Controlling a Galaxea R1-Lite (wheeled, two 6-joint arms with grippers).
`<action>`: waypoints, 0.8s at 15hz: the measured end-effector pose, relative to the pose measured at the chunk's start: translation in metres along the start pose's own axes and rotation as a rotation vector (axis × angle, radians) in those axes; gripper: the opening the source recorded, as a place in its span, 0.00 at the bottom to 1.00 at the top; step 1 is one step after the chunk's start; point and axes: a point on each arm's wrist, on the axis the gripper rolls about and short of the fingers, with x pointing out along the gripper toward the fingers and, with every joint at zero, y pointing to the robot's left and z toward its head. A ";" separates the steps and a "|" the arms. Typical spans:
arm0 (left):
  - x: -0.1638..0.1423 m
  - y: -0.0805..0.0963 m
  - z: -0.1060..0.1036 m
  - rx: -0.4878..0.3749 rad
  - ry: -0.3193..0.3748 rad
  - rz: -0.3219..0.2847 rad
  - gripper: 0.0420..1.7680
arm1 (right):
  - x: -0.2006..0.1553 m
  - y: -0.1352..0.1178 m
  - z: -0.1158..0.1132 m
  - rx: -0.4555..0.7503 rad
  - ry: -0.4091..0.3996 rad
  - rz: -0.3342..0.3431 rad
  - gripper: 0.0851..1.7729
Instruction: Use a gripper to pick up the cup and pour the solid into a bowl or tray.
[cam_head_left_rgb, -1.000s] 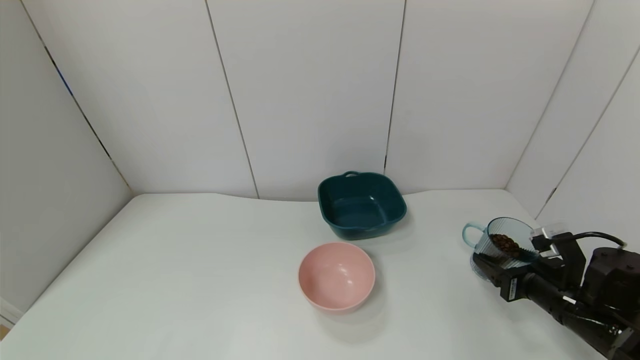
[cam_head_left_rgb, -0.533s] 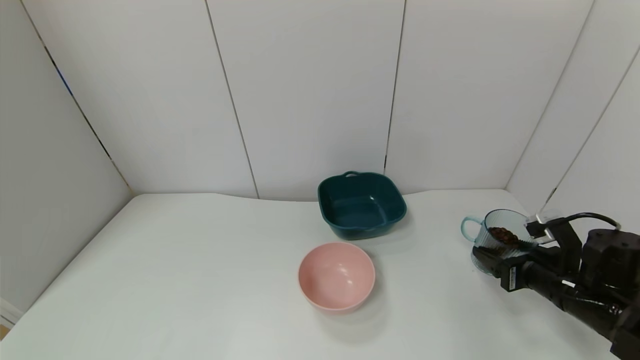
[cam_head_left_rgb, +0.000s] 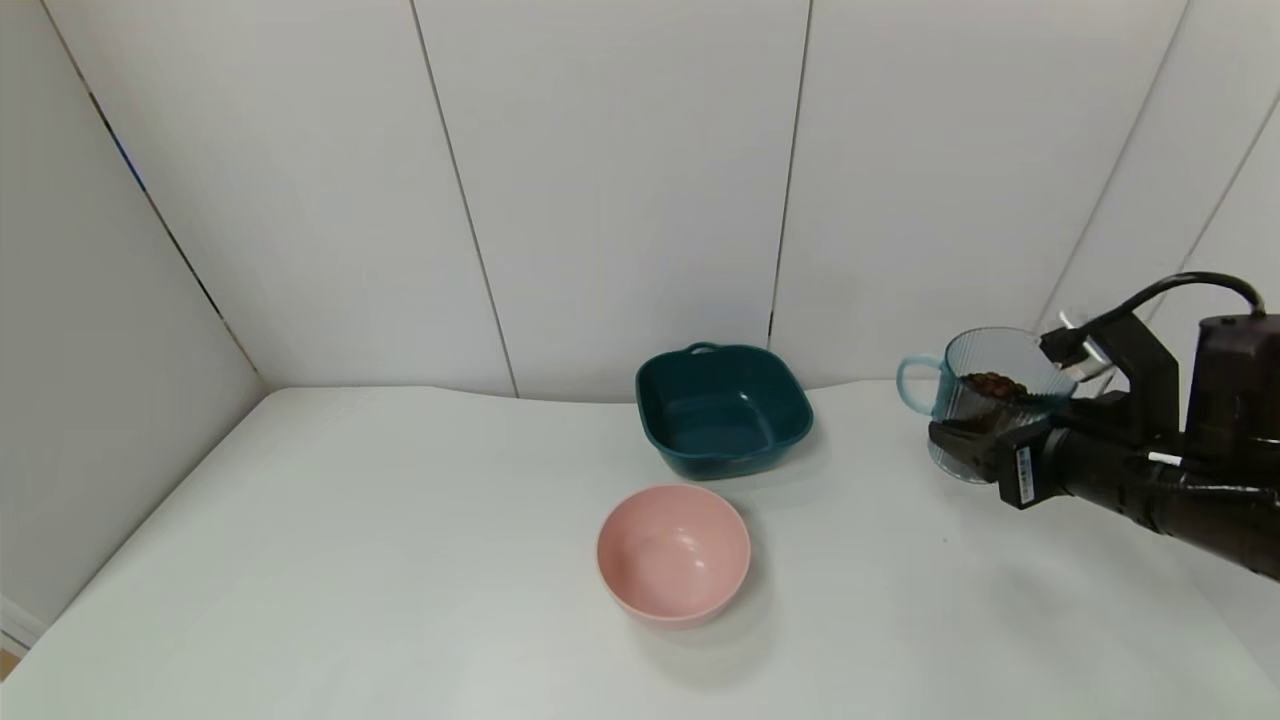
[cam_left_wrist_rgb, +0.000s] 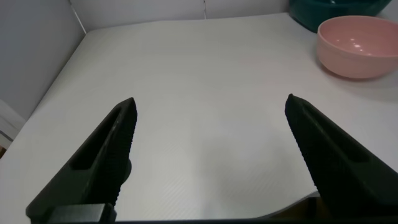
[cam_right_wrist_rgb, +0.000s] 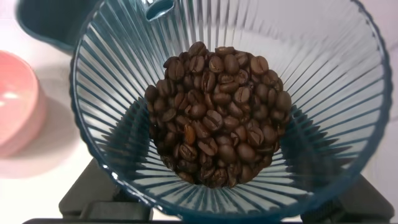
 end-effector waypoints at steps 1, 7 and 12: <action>0.000 0.000 0.000 0.000 0.000 0.000 0.97 | -0.002 0.007 0.009 -0.029 -0.019 -0.002 0.74; 0.000 0.000 0.000 0.000 0.000 0.000 0.97 | -0.011 0.062 0.031 -0.154 0.010 0.049 0.74; 0.000 0.000 0.000 0.000 0.000 0.000 0.97 | -0.005 0.101 0.034 -0.289 0.044 0.055 0.74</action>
